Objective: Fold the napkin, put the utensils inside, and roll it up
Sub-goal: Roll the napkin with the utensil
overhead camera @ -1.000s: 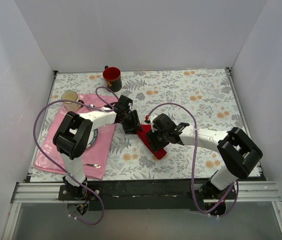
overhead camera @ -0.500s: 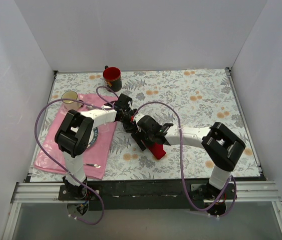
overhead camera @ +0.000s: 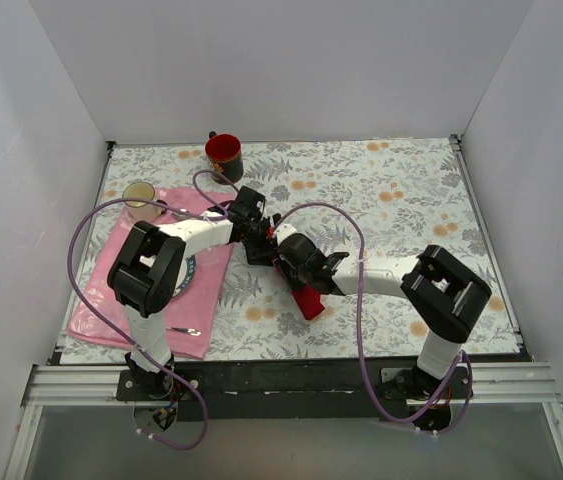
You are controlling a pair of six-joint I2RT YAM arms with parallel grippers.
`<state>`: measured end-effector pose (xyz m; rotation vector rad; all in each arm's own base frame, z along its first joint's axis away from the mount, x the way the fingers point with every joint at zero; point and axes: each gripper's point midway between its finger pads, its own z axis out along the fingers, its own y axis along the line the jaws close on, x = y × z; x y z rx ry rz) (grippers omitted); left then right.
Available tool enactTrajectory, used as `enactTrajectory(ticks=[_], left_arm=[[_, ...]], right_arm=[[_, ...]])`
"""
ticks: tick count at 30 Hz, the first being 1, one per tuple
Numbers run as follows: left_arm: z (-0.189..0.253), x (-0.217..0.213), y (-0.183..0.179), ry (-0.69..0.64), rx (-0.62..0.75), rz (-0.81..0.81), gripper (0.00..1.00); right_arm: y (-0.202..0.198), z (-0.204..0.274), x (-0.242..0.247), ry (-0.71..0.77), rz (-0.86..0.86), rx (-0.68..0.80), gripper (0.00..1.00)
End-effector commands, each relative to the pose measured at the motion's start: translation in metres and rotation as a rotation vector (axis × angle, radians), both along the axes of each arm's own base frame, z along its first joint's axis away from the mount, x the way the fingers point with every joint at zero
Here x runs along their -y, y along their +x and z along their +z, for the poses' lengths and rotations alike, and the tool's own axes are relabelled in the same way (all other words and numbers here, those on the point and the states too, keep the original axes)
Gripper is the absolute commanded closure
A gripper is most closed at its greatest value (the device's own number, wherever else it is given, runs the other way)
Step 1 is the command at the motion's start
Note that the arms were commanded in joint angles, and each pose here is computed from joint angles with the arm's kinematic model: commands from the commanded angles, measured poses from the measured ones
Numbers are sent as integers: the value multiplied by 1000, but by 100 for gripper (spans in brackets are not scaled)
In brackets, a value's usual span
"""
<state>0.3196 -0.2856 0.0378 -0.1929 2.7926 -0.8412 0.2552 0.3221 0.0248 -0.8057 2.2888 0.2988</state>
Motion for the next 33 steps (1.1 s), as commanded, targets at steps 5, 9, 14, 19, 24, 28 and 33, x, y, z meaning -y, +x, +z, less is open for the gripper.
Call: enactTrajectory(ticks=[5, 9, 14, 19, 24, 28, 33], left_arm=[[38, -43, 23, 194, 188, 93, 17], [51, -48, 17, 181, 204, 120, 14], [53, -25, 3, 40, 167, 53, 14], [52, 10, -10, -146, 76, -25, 25], [62, 23, -16, -220, 86, -35, 36], [74, 30, -15, -288, 125, -37, 44], [59, 35, -12, -299, 96, -35, 45]], right_arm=[[-36, -10, 7, 314, -48, -357, 73], [-33, 6, 0, 519, -46, -462, 75], [-34, 13, 1, 728, -26, -629, 76], [-26, 21, 7, 878, -25, -708, 76], [-19, 7, 11, 859, -38, -731, 76], [-15, -5, 16, 830, -58, -730, 75], [-15, -9, 17, 815, -55, -732, 73]])
